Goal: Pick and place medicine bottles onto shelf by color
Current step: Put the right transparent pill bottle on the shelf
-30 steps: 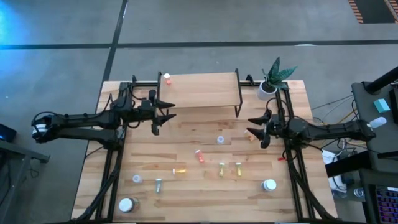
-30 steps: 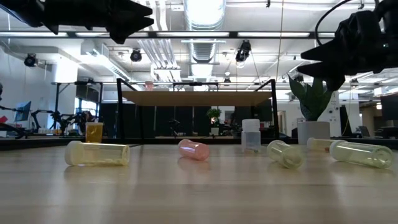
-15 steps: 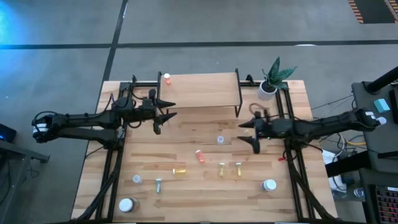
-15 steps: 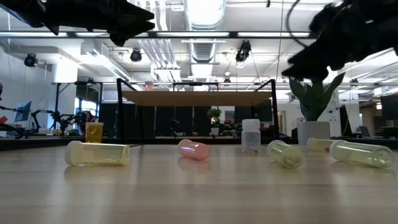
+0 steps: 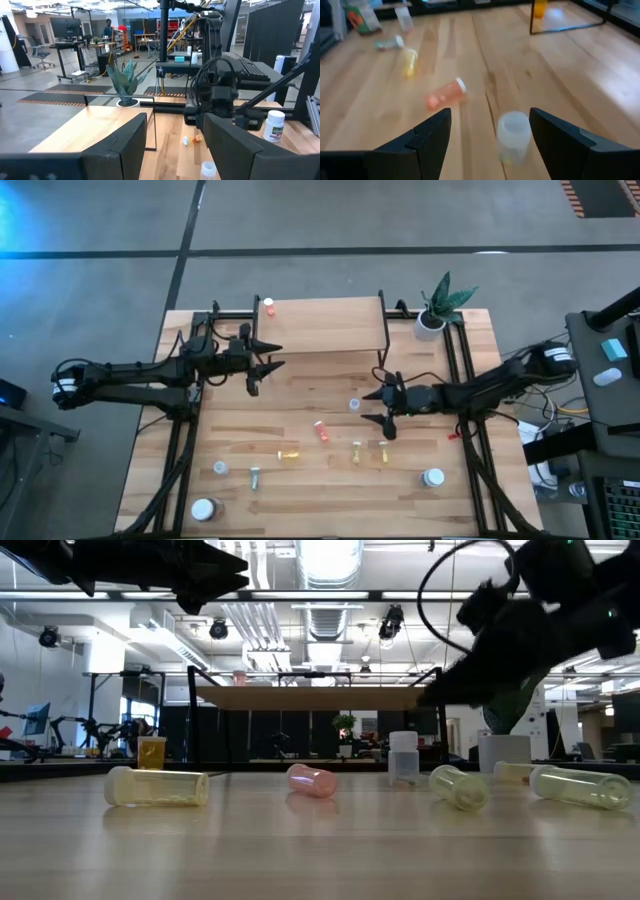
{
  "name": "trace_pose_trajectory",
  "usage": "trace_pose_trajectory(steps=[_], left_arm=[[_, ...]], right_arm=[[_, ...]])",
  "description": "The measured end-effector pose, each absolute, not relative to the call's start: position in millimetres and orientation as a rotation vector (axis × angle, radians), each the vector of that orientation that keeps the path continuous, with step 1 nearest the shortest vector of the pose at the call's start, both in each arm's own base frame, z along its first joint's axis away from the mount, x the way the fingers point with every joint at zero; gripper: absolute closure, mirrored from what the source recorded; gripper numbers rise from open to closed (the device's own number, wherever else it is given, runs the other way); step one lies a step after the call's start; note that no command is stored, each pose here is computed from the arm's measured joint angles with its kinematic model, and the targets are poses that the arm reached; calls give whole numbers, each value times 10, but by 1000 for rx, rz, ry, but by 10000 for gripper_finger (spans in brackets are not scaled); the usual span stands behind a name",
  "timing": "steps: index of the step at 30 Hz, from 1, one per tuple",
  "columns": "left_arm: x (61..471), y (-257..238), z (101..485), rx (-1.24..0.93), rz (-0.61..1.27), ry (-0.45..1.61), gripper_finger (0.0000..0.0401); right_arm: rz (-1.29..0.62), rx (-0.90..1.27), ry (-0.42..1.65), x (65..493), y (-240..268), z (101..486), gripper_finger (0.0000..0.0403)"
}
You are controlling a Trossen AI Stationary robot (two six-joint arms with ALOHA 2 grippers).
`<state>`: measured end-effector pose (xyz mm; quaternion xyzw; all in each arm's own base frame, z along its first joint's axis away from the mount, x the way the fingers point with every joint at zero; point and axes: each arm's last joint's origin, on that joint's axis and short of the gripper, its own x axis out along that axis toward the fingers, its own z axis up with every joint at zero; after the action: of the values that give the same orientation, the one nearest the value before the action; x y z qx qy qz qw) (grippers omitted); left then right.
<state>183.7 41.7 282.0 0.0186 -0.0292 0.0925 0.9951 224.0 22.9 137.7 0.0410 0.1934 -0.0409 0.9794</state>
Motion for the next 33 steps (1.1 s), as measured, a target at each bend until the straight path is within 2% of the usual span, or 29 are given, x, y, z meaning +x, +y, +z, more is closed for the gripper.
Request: trace_pose_trajectory(steps=[13,25,33], left_arm=[[1833,415,2923,54,185,-168,219],[1898,430,2808,46,183,-107,219],[1899,431,2820,48,183,-117,219]], right_arm=[[-139,76,354,2368,227,1061,145],[-202,74,419,2483,220,879,146],[-208,80,415,2547,216,874,189]])
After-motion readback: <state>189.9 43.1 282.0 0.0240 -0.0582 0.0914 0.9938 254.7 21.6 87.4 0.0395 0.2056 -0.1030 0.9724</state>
